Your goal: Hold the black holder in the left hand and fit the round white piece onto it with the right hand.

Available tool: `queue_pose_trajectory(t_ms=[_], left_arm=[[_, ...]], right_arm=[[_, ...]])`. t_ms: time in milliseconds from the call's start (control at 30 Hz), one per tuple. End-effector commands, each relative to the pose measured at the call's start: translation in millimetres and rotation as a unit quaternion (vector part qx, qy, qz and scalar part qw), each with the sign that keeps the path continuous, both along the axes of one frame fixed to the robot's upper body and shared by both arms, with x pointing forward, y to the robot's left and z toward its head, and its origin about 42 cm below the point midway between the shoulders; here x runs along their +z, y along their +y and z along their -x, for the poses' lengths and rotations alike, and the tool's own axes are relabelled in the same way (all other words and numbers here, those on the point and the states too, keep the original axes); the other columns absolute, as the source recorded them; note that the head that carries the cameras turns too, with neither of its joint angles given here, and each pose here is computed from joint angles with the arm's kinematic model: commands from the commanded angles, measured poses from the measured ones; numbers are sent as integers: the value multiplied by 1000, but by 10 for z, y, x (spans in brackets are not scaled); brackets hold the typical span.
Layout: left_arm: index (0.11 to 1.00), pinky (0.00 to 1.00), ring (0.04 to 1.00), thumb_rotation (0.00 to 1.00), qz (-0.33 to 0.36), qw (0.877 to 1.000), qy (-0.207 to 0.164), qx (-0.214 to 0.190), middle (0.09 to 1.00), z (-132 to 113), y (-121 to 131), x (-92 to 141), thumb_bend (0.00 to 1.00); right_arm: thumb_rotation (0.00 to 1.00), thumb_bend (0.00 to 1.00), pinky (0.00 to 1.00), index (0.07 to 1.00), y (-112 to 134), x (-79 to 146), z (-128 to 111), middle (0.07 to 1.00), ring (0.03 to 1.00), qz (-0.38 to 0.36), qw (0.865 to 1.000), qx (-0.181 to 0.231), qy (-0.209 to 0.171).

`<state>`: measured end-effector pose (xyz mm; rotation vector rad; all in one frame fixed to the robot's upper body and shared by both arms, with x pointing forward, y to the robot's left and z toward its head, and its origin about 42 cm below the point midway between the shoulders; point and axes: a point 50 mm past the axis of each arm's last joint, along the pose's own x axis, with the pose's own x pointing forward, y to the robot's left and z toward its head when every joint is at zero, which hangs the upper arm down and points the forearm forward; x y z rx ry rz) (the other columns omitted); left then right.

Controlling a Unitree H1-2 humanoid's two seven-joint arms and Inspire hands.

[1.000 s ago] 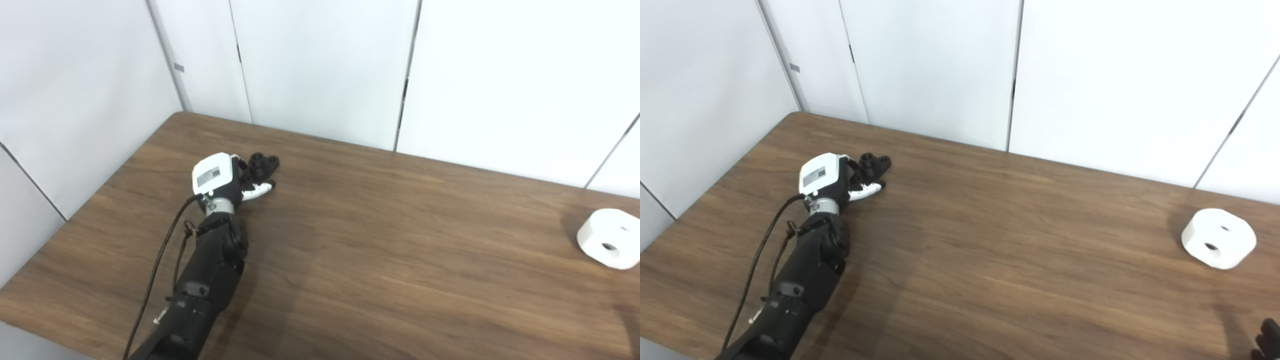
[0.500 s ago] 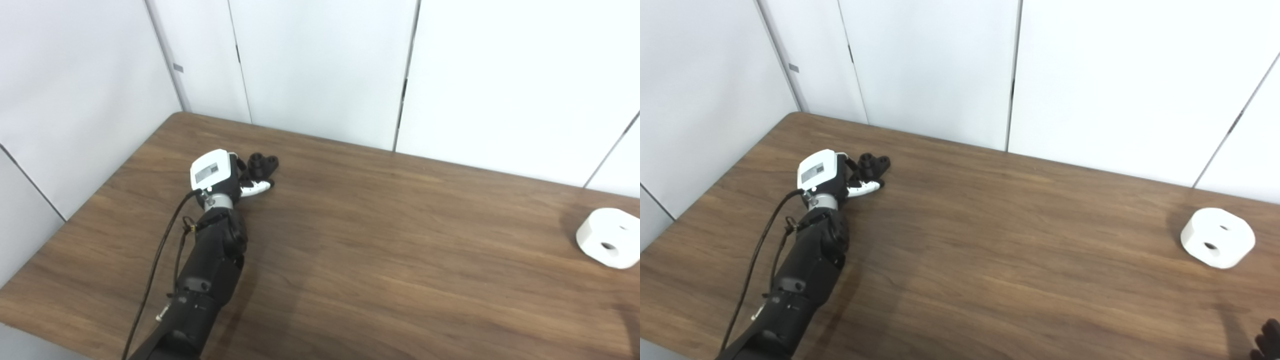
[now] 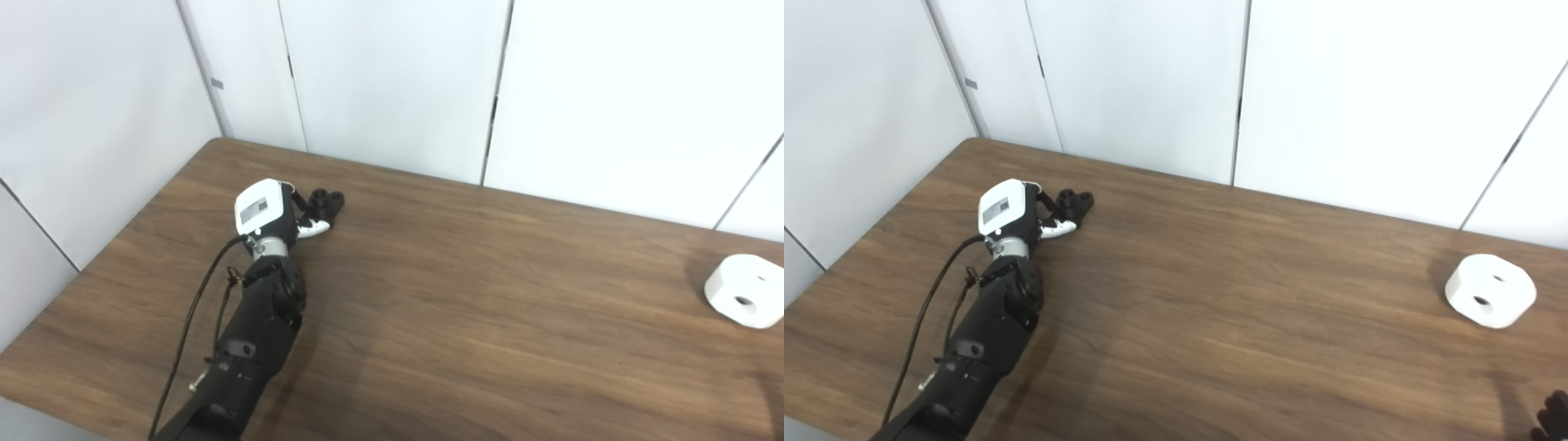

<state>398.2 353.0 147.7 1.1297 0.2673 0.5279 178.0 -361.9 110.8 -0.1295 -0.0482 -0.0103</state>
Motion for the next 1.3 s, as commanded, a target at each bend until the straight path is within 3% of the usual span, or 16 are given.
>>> queue_pose_trajectory(t_ms=[0,267,767,967,1267], left_arm=[[486,900,846,45,-12,1000,-26,4,740,-35,84,170,520],[486,874,849,45,31,999,-35,-25,740,49,-24,218,518],[486,791,851,44,110,983,-2,-146,760,488,-630,133,517],[488,786,862,46,101,971,31,-214,775,765,-903,20,516],[488,799,859,43,91,944,50,-312,774,1195,-1271,-115,516]], right_arm=[[1000,736,1000,988,21,-121,108,1000,1000,-7,999,-1,36],[1000,726,1000,972,42,-108,103,998,1000,-8,999,3,38],[1000,700,1000,998,146,-86,94,1000,1000,-4,999,5,36],[1000,692,1000,995,213,-71,87,1000,1000,0,999,7,31],[1000,615,1000,994,339,-14,86,1000,1000,0,1000,11,21]])
